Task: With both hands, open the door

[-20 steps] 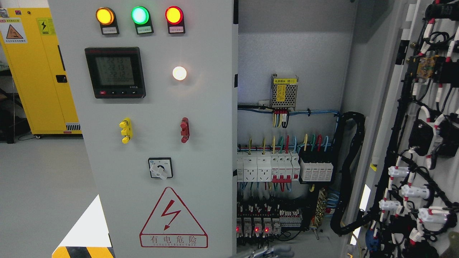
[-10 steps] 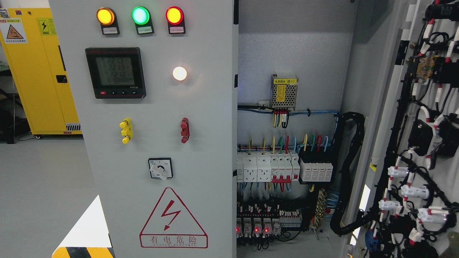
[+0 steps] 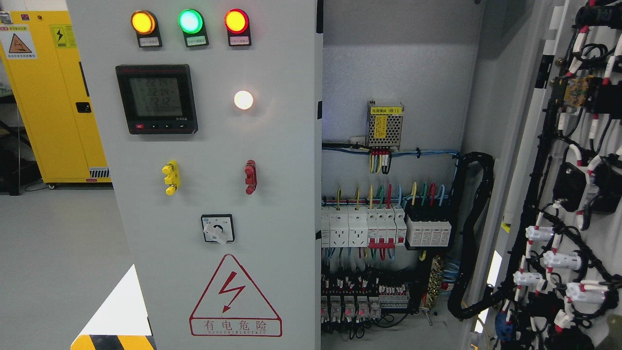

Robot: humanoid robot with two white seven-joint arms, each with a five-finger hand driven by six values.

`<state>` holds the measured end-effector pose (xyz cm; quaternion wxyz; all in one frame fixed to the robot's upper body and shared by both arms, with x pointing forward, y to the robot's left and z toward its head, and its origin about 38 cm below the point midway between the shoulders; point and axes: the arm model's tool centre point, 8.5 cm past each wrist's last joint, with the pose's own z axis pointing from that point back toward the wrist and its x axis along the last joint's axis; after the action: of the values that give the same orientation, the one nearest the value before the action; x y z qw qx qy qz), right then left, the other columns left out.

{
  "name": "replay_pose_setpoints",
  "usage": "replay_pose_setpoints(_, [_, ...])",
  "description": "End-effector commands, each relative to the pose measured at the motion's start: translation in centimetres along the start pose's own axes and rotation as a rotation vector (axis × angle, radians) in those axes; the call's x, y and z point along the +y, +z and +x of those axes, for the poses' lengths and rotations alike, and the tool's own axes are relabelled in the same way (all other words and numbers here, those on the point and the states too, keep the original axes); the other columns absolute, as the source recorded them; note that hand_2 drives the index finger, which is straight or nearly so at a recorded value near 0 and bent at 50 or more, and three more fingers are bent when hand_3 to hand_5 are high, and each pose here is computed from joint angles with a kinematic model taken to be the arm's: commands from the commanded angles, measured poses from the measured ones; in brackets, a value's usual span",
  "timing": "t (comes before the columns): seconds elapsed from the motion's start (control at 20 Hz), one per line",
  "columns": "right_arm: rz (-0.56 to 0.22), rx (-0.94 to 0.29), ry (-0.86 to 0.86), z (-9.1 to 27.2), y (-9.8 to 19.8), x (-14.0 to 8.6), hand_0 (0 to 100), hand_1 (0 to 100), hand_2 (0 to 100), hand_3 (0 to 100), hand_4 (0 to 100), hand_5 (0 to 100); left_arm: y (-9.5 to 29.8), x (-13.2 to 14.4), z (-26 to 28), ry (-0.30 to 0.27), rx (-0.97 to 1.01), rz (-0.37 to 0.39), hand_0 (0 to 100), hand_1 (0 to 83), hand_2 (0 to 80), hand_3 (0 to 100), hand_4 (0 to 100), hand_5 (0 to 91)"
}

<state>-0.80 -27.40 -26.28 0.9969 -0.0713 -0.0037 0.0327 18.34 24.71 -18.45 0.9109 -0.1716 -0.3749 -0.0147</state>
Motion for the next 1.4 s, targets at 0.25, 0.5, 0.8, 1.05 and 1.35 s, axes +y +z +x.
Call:
replay_pose_setpoints(0.25, [-0.010, 0.000, 0.000, -0.6, 0.0, -0.7, 0, 50, 4, 0, 0, 0, 11.4, -0.1, -21.6, 0.207, 0.673, 0.284, 12, 55.6, 0.0, 0, 0, 0.0])
replay_pose_setpoints(0.5, [0.003, -0.010, 0.001, -0.2, 0.0, 0.1, 0, 50, 4, 0, 0, 0, 11.2, -1.3, -22.0, 0.198, 0.690, 0.313, 12, 55.6, 0.0, 0, 0, 0.0])
replay_pose_setpoints(0.8, [0.014, -0.024, -0.001, 0.3, 0.0, 0.8, 0, 50, 4, 0, 0, 0, 11.3, -0.5, -21.8, 0.185, 0.696, 0.343, 12, 55.6, 0.0, 0, 0, 0.0])
replay_pose_setpoints(1.05, [0.023, -0.163, -0.012, 4.6, 0.3, 1.2, 0, 50, 4, 0, 0, 0, 11.4, -0.6, -22.0, 0.163, 0.724, 0.327, 12, 55.6, 0.0, 0, 0, 0.0])
replay_pose_setpoints(1.35, [0.073, -0.695, -0.051, 16.9, 7.9, 2.6, 0, 50, 4, 0, 0, 0, 10.7, 0.8, -20.7, 0.148, 0.694, 0.338, 12, 55.6, 0.0, 0, 0, 0.0])
